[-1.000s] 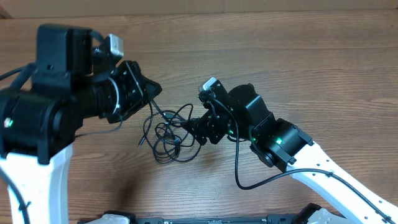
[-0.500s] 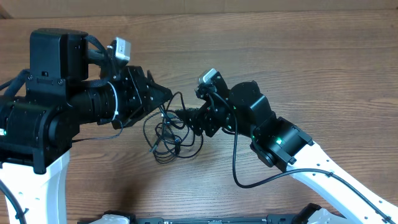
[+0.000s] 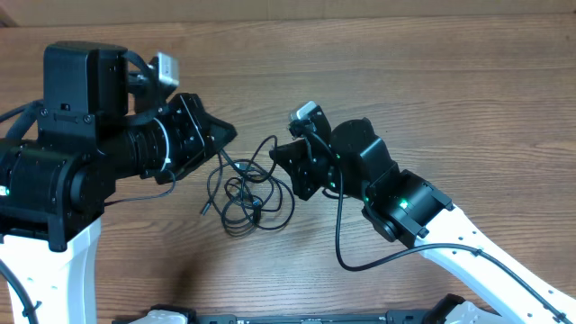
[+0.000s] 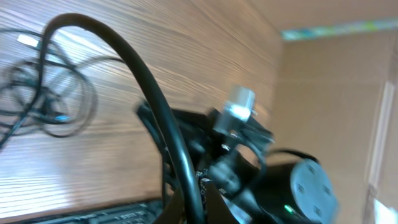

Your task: Untangle cables

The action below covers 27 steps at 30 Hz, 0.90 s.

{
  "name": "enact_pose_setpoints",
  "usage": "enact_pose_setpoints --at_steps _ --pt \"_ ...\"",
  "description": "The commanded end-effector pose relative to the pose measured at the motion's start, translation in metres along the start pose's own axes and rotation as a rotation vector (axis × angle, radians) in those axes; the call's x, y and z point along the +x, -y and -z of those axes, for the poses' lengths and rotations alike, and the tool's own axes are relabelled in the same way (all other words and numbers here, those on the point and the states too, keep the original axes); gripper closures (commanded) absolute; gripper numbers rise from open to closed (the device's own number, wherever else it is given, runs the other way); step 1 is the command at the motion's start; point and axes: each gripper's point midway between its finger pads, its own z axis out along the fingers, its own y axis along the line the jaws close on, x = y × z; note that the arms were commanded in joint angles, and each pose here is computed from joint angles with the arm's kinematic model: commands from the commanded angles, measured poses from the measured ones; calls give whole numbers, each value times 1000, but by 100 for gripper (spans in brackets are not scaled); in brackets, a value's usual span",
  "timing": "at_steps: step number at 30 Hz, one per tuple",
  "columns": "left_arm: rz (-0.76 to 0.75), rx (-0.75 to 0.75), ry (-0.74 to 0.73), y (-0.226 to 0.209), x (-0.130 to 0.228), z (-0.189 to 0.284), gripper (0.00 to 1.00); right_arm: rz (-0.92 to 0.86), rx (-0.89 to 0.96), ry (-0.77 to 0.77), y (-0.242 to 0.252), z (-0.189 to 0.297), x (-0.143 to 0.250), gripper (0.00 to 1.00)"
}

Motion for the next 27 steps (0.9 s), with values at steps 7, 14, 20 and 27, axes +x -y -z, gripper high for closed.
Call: enact_pose_setpoints --at_steps 7,14,20,27 --pt "-8 -167 114 -29 -14 7 96 -264 43 -44 5 5 13 96" --pt "-88 -186 92 -33 -10 7 96 -599 83 -19 12 5 12 57" --pt "-110 -184 88 -32 -10 7 96 -769 19 -60 -2 5 15 7" --pt "-246 -58 16 -10 1 4 96 -902 -17 -83 -10 5 15 0"
